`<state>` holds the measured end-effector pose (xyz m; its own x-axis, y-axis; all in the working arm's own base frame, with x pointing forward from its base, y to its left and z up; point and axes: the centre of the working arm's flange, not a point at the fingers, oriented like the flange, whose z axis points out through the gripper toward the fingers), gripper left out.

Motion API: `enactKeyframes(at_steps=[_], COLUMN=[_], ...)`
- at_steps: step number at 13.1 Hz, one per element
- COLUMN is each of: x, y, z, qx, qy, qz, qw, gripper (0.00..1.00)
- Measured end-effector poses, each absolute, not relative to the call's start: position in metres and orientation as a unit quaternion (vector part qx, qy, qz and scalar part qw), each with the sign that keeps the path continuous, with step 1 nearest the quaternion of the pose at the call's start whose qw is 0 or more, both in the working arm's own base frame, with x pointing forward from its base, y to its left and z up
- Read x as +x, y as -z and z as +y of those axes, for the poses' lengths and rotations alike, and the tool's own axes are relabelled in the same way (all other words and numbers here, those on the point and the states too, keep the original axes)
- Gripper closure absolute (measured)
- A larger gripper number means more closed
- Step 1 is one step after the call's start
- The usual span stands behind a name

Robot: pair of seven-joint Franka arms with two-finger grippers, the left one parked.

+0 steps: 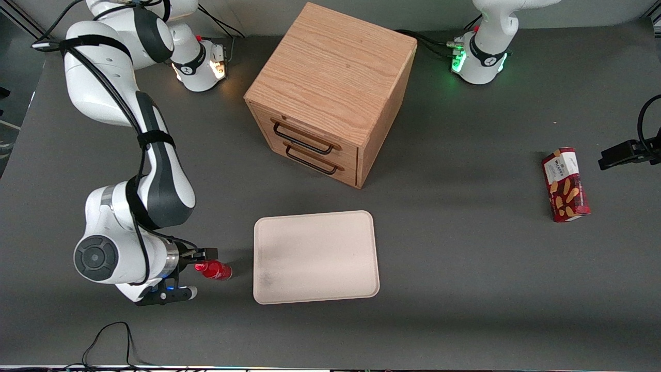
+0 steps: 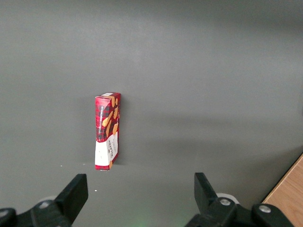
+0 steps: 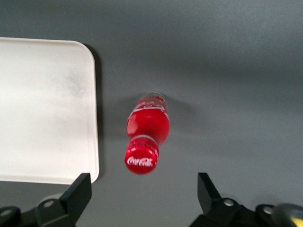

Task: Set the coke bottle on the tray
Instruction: 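Close the right gripper around the bottle's neck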

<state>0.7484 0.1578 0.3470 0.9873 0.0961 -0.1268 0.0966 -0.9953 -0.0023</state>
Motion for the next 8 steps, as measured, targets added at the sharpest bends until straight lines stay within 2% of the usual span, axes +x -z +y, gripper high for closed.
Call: enactKeyframes(at_steps=[8], x=[0.7534], y=[-0.3436], z=[0.1597], qx=[0.998], qy=[0.048], qz=[0.044], qw=[0.0], gripper=[0.07])
